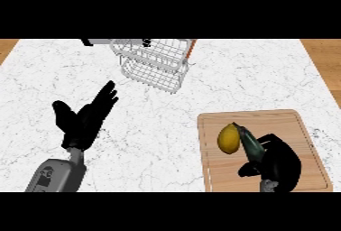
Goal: Pick the eggplant from the cutting board and place it in the tiered basket
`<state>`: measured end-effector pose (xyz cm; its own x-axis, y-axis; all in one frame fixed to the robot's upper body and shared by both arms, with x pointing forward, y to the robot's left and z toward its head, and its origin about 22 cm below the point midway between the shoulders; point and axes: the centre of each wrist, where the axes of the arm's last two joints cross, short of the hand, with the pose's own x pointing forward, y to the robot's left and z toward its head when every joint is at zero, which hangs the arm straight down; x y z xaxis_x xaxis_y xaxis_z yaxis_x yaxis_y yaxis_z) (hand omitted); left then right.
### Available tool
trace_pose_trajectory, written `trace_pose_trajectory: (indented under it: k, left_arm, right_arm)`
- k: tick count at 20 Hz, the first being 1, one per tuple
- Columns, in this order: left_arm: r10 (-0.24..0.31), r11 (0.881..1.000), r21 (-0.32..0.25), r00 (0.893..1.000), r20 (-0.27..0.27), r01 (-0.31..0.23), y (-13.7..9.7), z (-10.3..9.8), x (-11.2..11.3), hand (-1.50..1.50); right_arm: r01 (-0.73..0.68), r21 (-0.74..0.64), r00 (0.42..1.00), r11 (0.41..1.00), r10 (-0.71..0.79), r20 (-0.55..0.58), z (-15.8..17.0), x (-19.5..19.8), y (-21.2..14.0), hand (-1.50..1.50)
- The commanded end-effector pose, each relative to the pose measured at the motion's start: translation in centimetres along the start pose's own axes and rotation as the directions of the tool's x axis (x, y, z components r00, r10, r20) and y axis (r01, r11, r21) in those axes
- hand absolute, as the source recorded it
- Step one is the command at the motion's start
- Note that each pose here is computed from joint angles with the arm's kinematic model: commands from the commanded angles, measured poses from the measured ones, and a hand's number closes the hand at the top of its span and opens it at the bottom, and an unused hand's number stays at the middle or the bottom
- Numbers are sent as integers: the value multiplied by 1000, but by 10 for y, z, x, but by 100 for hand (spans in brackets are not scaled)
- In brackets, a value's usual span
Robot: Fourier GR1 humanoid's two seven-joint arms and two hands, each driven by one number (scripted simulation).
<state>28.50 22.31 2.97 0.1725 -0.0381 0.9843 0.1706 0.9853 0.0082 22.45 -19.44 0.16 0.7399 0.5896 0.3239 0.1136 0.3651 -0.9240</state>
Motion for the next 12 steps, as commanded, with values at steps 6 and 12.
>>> trace_pose_trajectory:
  k: [6, 12]
  left_arm:
    - [6, 1000, -30, 1000, 4, -5, -4, 0, -5, 0]
    - [-5, 1000, 5, 1000, -8, 5, 2, -4, -4, 0]
  right_arm:
    - [-30, 64, 993, 997, 23, 119, 113, 56, 6, 150]
    - [201, 29, 957, 979, -202, 206, 143, 68, -35, 150]
